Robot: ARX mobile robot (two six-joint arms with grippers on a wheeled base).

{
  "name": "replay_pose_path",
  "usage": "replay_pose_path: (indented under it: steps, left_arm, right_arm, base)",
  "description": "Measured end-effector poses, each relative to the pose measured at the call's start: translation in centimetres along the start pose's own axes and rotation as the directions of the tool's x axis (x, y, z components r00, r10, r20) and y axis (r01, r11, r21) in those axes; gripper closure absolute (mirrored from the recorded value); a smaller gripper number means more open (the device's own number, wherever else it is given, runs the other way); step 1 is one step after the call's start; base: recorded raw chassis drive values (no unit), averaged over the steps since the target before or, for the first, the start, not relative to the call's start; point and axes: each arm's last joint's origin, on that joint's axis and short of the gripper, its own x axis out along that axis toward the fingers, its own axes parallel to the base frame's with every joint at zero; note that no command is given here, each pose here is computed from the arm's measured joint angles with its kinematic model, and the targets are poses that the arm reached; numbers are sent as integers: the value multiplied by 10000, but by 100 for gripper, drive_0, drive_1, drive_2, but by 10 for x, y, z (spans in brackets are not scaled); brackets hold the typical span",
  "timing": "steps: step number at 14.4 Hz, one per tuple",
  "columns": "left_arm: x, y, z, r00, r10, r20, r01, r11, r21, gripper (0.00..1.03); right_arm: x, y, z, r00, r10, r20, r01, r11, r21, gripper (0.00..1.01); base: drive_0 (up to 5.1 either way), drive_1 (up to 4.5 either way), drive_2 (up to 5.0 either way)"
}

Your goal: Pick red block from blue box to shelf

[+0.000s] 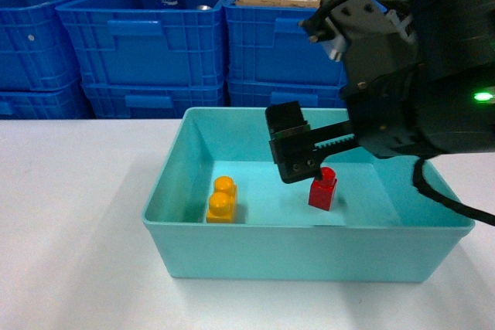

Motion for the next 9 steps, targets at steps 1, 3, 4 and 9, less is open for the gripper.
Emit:
replay_pose_path:
  steps: [1,3,4,9]
  left_arm:
    - [0,0,0,10000,4,0,-4,10000,-4,5]
    - [0,0,0,10000,0,0,0,10000,-4,5]
    - [0,0,0,10000,0,0,0,10000,-4,5]
    - [0,0,0,10000,0,-4,0,10000,-4,5]
  right_arm:
    - [12,2,2,9997,-59,-241,62,9999,122,3]
    - [44,3,3,9968,-501,-624,523,9981,335,3]
    - [58,1,0,9932,-688,-937,732,9964,438,3]
    - [117,-11,-11,9713,-1667,-1698,1787,9822,581,3]
  base:
    - [0,0,0]
    - [0,0,0]
    - [0,0,0]
    - [0,0,0]
